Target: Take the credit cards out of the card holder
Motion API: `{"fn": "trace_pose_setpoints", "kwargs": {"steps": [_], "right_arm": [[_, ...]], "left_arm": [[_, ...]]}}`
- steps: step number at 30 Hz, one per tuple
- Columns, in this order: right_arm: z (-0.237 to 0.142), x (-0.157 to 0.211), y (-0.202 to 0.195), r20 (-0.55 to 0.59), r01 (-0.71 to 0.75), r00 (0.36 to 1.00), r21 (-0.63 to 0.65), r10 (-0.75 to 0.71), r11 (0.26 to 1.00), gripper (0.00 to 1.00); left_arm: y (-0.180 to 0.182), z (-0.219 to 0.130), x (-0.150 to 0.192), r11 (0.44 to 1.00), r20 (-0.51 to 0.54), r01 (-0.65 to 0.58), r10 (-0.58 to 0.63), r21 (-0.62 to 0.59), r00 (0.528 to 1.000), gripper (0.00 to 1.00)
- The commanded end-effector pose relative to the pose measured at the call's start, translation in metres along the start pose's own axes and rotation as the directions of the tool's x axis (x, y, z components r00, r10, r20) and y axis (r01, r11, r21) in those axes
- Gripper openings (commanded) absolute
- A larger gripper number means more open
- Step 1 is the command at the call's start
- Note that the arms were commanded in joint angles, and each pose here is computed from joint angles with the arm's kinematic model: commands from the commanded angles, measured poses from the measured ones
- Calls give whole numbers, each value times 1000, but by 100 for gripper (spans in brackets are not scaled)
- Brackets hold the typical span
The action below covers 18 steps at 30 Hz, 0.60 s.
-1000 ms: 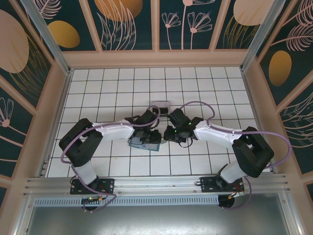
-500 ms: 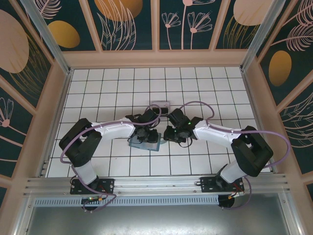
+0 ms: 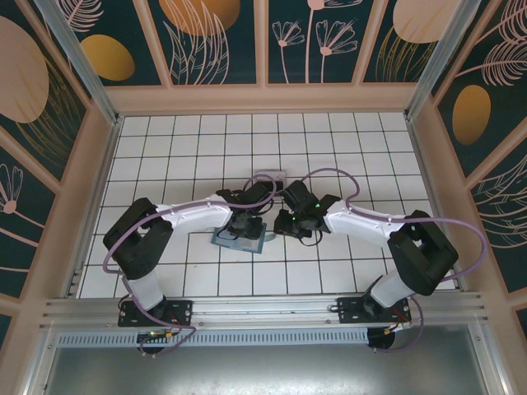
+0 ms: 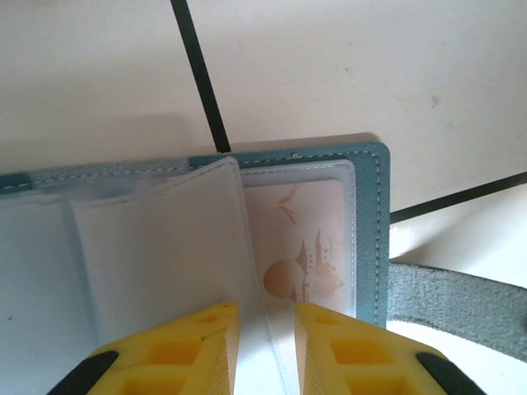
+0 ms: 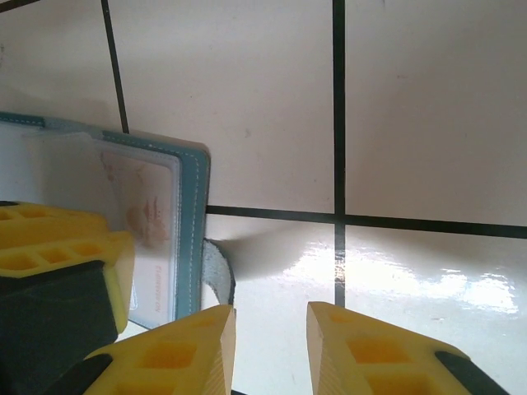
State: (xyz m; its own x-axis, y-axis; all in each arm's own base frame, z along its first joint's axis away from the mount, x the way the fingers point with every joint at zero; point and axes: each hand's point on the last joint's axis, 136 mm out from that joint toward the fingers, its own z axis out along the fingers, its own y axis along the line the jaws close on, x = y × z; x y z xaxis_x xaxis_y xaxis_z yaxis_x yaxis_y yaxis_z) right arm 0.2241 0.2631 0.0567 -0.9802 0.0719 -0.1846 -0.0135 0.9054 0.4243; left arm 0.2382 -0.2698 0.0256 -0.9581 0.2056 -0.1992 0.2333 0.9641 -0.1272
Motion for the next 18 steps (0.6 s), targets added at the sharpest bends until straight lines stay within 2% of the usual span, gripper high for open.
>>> {"fn": "trace_pose_setpoints", "kwargs": {"steps": [1, 9, 18], "right_arm": [[-2, -4, -2, 8, 9, 1000, 17, -9, 1000, 30], [-2, -3, -4, 11, 9, 1000, 15, -9, 1000, 30], [-1, -2, -6, 12, 11, 1000, 7, -11, 1000, 30]], "left_arm": [[12, 0, 4, 994, -19, -33, 31, -100, 999, 27], [14, 3, 7, 977, -33, -79, 74, -198, 997, 31], [22, -8, -1, 949, 0, -88, 92, -304, 996, 37]]}}
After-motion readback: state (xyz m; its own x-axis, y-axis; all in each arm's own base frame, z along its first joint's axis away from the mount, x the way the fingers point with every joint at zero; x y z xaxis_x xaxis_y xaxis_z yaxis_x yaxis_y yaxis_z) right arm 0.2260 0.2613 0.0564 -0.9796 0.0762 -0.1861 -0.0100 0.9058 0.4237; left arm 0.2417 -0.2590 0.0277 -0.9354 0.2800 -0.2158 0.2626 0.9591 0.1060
